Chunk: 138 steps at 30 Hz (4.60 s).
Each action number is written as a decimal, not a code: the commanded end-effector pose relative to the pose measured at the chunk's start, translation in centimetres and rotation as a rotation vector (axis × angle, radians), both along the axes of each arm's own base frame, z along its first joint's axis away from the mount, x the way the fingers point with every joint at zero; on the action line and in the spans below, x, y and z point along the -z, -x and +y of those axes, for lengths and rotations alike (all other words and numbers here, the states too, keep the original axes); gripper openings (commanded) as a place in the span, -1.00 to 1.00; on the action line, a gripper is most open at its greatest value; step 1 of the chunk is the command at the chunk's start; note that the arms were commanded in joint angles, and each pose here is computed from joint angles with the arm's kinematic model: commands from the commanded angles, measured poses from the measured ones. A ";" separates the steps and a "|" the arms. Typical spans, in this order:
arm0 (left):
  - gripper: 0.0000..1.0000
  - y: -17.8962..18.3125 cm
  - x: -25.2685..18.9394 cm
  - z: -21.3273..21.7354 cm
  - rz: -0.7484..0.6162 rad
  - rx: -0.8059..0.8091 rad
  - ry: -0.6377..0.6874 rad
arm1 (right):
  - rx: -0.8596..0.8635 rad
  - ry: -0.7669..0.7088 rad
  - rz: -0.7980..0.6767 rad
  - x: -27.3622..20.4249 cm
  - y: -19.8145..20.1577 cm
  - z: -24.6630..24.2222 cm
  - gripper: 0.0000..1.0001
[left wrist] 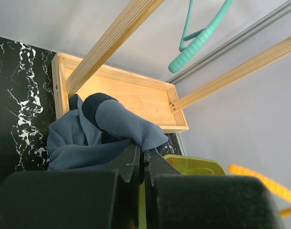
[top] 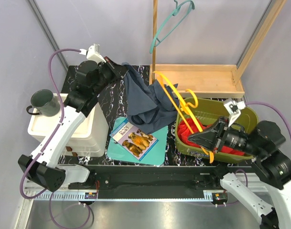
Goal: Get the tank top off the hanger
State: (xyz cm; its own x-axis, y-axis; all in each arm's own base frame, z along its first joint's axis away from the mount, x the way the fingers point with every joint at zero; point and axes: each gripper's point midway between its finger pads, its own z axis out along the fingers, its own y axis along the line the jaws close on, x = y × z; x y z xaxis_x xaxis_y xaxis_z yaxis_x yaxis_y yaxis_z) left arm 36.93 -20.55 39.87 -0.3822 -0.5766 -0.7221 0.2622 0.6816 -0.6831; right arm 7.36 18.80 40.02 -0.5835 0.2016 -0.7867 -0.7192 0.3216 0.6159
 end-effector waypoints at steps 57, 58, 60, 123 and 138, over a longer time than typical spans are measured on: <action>-1.00 10.6 -3.8 -1.2 -0.078 0.354 -0.030 | 1.482 0.169 -0.085 -6.5 -51.1 -17.1 -1.00; -1.00 10.5 -3.8 -1.2 -0.080 0.353 -0.029 | 1.469 0.171 -0.080 -6.3 -51.3 -16.9 -1.00; -1.00 10.6 -3.8 -1.3 -0.078 0.359 -0.029 | 1.442 0.176 -0.066 -5.8 -51.3 -16.4 -1.00; -1.00 14.2 -16.1 -5.7 -0.247 0.547 0.216 | 0.188 0.225 -0.315 2.3 -15.3 7.4 0.99; -1.00 22.9 -19.6 -6.7 -0.378 0.973 0.324 | 0.336 0.271 -0.543 -0.6 -19.6 8.9 0.99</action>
